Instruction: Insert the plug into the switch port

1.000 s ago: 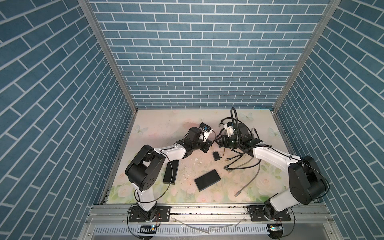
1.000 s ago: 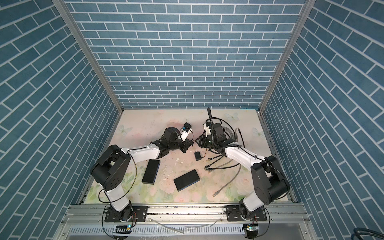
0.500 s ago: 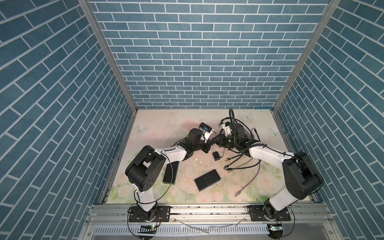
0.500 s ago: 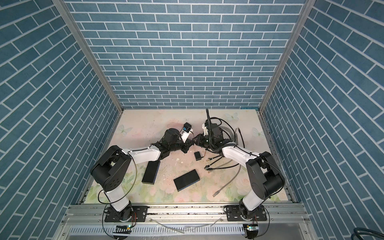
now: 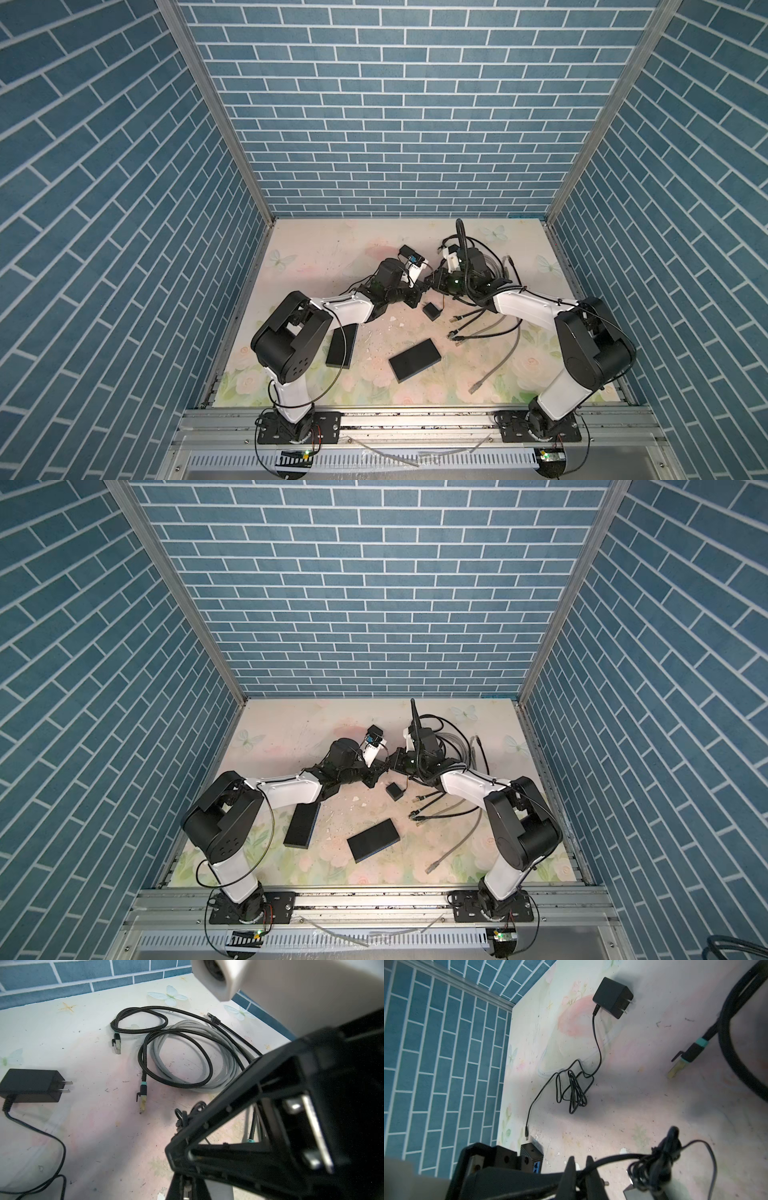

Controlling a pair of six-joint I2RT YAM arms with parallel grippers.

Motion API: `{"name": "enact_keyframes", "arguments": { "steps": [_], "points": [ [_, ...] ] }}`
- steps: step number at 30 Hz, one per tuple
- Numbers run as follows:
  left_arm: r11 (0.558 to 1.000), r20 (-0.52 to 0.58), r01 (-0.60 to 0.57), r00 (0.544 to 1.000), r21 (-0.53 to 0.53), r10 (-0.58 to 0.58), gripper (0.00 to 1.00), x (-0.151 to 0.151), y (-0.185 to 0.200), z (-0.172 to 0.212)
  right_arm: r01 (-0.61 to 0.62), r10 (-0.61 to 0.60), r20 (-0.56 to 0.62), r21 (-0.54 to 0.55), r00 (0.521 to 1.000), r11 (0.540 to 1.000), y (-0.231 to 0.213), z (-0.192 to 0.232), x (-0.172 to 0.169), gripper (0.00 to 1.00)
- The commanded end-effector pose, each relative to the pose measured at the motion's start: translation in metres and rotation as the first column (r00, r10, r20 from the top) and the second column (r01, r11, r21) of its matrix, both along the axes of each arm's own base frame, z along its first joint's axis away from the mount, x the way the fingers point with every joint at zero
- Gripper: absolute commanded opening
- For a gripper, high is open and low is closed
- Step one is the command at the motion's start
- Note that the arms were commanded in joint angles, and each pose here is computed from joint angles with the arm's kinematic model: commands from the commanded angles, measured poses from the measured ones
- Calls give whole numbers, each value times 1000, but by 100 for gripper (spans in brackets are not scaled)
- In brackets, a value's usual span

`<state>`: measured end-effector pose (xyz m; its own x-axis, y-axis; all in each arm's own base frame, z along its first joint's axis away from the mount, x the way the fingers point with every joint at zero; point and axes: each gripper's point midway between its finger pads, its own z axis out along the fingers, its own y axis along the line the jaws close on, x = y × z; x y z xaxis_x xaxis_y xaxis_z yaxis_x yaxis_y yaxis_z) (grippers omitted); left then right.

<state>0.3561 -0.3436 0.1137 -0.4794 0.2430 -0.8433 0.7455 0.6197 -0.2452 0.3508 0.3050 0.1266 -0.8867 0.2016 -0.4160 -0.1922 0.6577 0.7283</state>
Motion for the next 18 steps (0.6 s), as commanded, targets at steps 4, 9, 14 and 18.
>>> {"name": "enact_keyframes", "arguments": {
  "steps": [4,9,14,18],
  "points": [
    [999,89,37,995,-19,-35,19,-5,-4,7,-25,25,11,42,1000,999,11,9,3,0],
    [996,208,78,976,-52,-66,45,-14,1,15,-51,50,27,61,998,997,13,15,1,0],
    [986,363,91,931,-143,-34,74,-27,12,30,-92,89,43,83,995,992,15,24,-1,0],
    [985,359,89,933,-147,-30,95,-28,13,28,-122,117,57,98,991,988,16,32,-4,0]
  ]
}}
